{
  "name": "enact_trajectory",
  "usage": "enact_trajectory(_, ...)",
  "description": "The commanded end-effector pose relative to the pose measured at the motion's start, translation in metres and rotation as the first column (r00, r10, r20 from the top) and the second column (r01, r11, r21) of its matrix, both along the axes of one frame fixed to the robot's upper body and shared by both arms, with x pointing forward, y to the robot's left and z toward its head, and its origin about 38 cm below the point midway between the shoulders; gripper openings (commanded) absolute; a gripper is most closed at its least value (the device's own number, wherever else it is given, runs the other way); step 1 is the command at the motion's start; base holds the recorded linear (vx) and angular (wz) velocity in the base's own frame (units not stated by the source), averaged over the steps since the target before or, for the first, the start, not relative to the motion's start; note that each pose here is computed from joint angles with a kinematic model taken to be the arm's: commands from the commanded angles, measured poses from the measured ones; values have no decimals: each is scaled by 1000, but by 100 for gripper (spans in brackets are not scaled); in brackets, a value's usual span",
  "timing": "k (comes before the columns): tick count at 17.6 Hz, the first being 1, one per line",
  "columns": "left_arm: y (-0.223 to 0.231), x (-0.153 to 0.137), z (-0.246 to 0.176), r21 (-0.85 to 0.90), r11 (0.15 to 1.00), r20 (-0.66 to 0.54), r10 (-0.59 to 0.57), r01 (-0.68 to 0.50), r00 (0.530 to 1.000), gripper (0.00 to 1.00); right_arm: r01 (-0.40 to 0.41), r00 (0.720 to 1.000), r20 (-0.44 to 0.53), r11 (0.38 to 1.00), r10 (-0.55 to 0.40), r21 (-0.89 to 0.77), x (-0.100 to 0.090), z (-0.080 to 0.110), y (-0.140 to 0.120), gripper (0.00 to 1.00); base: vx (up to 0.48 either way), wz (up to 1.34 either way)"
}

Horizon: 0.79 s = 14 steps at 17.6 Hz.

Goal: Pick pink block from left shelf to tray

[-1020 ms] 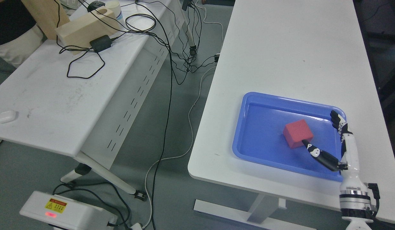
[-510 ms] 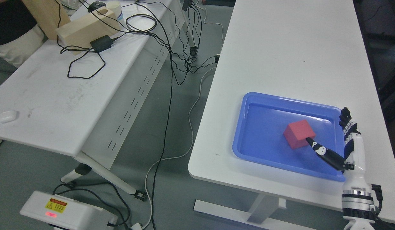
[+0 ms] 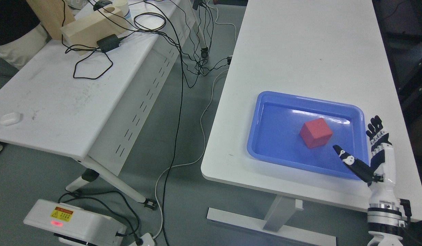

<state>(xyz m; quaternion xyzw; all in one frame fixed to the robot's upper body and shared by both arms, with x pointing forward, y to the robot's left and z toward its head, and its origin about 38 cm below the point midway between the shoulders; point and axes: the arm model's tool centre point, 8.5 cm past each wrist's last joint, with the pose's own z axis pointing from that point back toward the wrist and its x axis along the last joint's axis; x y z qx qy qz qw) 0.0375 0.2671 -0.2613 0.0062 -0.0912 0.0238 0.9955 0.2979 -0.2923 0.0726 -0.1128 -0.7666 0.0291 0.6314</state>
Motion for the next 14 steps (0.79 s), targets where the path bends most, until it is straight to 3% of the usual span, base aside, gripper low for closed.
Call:
enact_trajectory(1, 11, -6, 1, 18, 1000, -10, -1, 1, 1000, 100, 20, 999, -31, 1000, -20, 0, 0, -2, -11, 100, -98, -38)
enact_trajectory(14, 11, -6, 1, 18, 1000, -10, -1, 1, 1000, 100, 39, 999, -34, 999, -38, 17, -1, -2, -18, 100, -122, -31)
